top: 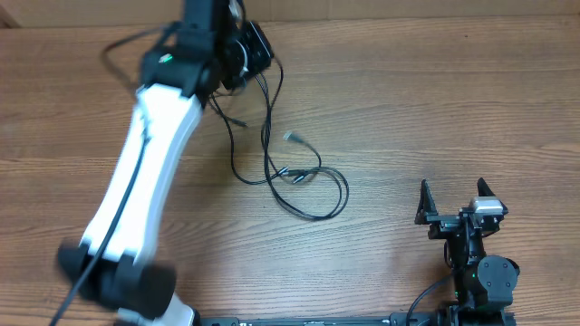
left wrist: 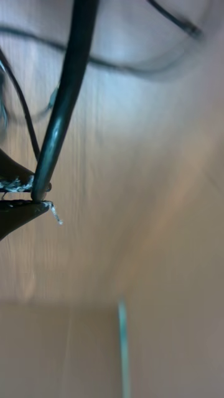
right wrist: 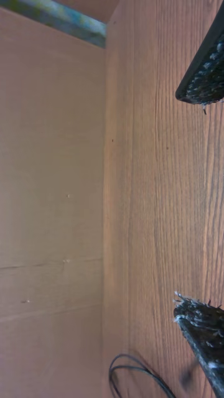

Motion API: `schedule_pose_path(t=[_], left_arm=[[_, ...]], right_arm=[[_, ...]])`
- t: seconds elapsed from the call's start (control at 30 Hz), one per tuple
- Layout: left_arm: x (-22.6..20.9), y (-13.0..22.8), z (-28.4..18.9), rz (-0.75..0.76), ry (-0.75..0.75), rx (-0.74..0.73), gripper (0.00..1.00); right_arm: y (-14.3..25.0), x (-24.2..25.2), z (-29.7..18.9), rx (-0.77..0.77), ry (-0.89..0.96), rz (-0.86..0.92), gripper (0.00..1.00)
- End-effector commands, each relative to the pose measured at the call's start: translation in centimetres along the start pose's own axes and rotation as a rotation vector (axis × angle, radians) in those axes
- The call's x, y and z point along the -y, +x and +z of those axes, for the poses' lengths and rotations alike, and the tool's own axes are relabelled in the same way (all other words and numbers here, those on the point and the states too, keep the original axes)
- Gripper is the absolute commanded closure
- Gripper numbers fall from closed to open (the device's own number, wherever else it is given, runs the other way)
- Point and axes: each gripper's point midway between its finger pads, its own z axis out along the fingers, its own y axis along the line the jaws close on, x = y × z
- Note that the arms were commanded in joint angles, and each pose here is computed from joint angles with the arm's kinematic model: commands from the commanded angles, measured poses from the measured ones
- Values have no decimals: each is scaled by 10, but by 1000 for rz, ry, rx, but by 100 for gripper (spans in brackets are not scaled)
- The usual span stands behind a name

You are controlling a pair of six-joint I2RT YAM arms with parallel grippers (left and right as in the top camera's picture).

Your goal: Untangle cables

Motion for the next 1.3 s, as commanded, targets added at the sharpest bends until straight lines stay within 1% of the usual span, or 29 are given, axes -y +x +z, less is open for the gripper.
schedule_pose_path(t=[0.0, 0.13, 0.27, 0.37, 0.47, 0.5, 0.53, 0.57, 0.7, 0.77, 0.97, 1.0, 1.03, 1.07, 1.1, 1.13, 1.17, 1.2, 1.27], left_arm=[[62, 0, -72, 152, 177, 98, 96], [97, 7, -129, 303, 283, 190, 96], [122, 15, -167, 395, 368, 257, 96], [132, 26, -180, 451, 409, 261, 96], [129, 49, -175, 616, 401, 198, 96], [122, 56, -169, 643, 370, 169, 96], [103, 63, -157, 666, 286, 121, 96], [87, 65, -148, 653, 213, 95, 96], [10, 58, -124, 516, -164, 47, 96], [-19, 58, -121, 460, -304, 32, 96], [-52, 68, -108, 441, -453, -63, 96], [-57, 67, -106, 443, -482, -66, 91], [-62, 66, -104, 445, -507, -67, 74], [-65, 64, -100, 447, -528, -69, 64], [-74, 66, -89, 448, -566, -101, 51], [-79, 69, -84, 446, -582, -127, 35], [-84, 74, -79, 443, -599, -161, 6], [-91, 79, -74, 440, -621, -200, 0], [-104, 88, -67, 436, -674, -270, 0]], right_arm=[[1, 0, 0, 6, 0, 6, 0], [1, 0, 0, 6, 0, 6, 0], [1, 0, 0, 6, 0, 6, 0], [1, 0, 0, 6, 0, 6, 0], [1, 0, 0, 6, 0, 6, 0], [1, 0, 0, 6, 0, 6, 0], [1, 0, 0, 6, 0, 6, 0], [1, 0, 0, 6, 0, 6, 0], [1, 0, 0, 6, 0, 6, 0], [1, 0, 0, 6, 0, 6, 0], [1, 0, 0, 6, 0, 6, 0], [1, 0, 0, 6, 0, 6, 0], [1, 0, 0, 6, -1, 6, 0], [1, 0, 0, 6, 0, 6, 0], [1, 0, 0, 6, 0, 6, 0], [1, 0, 0, 6, 0, 6, 0], [1, 0, 0, 6, 0, 6, 0], [1, 0, 0, 6, 0, 6, 0], [1, 0, 0, 6, 0, 6, 0]])
